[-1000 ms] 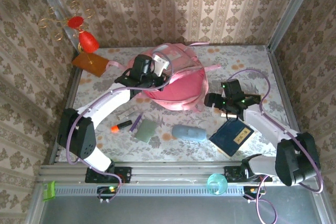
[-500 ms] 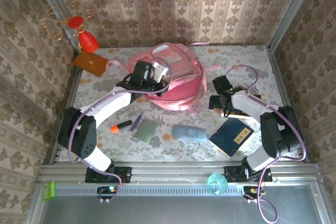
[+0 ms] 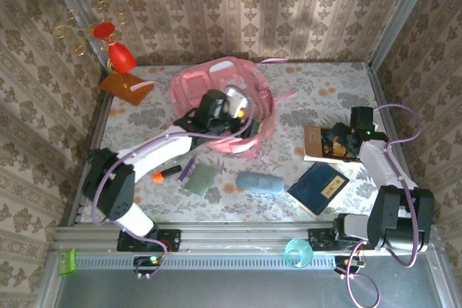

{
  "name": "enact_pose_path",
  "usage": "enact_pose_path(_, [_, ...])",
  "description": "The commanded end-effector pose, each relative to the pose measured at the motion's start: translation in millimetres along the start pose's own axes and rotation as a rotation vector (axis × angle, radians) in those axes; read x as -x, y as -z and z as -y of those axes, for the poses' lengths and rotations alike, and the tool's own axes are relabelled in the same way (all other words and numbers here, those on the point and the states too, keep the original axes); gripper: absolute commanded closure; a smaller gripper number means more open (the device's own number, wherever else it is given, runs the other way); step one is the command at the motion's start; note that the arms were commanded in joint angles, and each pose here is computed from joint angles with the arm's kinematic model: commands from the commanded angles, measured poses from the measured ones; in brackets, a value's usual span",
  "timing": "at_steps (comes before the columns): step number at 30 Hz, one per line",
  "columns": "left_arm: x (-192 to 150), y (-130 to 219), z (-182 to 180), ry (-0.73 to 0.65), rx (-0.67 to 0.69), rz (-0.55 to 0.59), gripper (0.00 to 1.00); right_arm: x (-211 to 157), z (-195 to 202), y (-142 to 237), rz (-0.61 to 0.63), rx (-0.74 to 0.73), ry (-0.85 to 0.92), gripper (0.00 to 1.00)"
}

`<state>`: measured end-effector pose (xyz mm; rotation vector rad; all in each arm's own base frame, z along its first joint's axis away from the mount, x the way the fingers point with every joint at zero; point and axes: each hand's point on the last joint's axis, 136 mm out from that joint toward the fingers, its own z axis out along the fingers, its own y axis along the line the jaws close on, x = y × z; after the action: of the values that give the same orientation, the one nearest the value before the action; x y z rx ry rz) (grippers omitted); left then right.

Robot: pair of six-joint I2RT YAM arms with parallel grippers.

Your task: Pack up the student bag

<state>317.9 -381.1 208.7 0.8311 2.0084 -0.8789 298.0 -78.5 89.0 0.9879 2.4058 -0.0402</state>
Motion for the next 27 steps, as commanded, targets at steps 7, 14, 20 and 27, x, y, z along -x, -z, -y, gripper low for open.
enact_pose_path(7, [-9.7, -119.0, 45.8, 0.01, -0.148, -0.122, 0.14, -24.6, 12.3, -20.2, -0.076, 0.083, -0.185, 0.0])
enact_pose_path(14, [-26.3, -184.8, 37.4, 0.059, -0.142, -0.193, 0.14, -13.5, -3.7, -32.6, -0.059, 0.15, -0.191, 0.0])
enact_pose_path(20, [-37.6, -227.6, 20.9, 0.096, -0.127, -0.244, 0.14, 9.5, -9.8, -39.3, -0.002, 0.148, -0.194, 0.01])
enact_pose_path(27, [-42.6, -254.8, 2.3, 0.105, -0.105, -0.26, 0.15, 21.6, -15.9, -48.7, 0.006, 0.148, -0.216, 0.03])
